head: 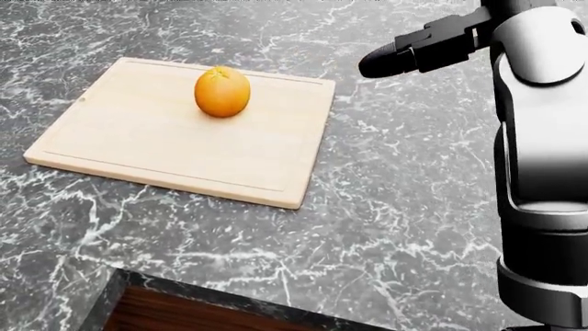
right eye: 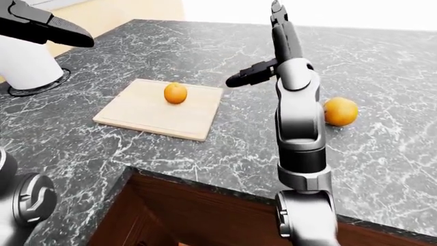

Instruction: Place the tangerine and the orange on separate cutting boards.

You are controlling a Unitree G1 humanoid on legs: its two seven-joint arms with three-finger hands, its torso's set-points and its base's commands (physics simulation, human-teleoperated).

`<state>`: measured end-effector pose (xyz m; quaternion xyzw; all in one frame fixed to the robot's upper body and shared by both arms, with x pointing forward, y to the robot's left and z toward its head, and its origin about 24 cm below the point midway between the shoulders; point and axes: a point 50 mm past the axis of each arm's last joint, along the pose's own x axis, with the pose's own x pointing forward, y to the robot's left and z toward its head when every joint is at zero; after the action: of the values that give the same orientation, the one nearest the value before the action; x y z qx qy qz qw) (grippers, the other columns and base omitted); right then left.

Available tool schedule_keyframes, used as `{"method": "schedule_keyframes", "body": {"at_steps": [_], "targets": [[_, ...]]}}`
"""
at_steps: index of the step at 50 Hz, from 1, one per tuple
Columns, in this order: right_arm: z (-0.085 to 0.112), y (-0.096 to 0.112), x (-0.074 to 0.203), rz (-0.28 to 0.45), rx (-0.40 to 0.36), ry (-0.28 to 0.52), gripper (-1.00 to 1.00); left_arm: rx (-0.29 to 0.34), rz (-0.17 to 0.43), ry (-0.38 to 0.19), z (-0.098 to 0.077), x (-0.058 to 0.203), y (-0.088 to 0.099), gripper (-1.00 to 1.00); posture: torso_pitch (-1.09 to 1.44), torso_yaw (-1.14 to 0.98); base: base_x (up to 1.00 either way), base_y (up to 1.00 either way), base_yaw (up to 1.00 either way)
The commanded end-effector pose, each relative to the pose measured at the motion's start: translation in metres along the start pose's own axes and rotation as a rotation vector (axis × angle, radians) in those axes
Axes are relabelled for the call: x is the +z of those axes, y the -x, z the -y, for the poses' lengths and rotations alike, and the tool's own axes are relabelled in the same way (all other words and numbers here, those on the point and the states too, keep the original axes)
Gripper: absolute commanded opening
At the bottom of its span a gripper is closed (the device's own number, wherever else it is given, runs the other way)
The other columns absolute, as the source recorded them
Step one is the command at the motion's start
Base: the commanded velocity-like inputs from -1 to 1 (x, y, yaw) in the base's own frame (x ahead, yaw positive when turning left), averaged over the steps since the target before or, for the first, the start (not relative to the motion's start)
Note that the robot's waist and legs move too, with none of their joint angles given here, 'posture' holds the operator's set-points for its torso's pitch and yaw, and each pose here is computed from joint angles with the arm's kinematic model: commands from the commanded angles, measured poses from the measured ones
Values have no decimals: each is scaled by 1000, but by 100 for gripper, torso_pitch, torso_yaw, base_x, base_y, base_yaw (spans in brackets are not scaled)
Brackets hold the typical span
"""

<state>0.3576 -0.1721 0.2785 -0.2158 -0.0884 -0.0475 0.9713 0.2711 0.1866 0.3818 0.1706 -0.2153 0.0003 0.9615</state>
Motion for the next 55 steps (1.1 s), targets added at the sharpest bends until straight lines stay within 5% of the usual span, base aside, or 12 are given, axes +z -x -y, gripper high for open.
{"method": "schedule_keyframes", "body": {"at_steps": [1, 55], "targets": [[9, 2, 19, 87, -44, 6, 100, 27, 64, -14, -5, 13, 2, 100, 0, 35, 0, 0, 0], [31, 2, -5, 2, -188, 6, 100, -39, 73, -15, 13, 11, -2, 100, 0, 9, 0, 0, 0]]}}
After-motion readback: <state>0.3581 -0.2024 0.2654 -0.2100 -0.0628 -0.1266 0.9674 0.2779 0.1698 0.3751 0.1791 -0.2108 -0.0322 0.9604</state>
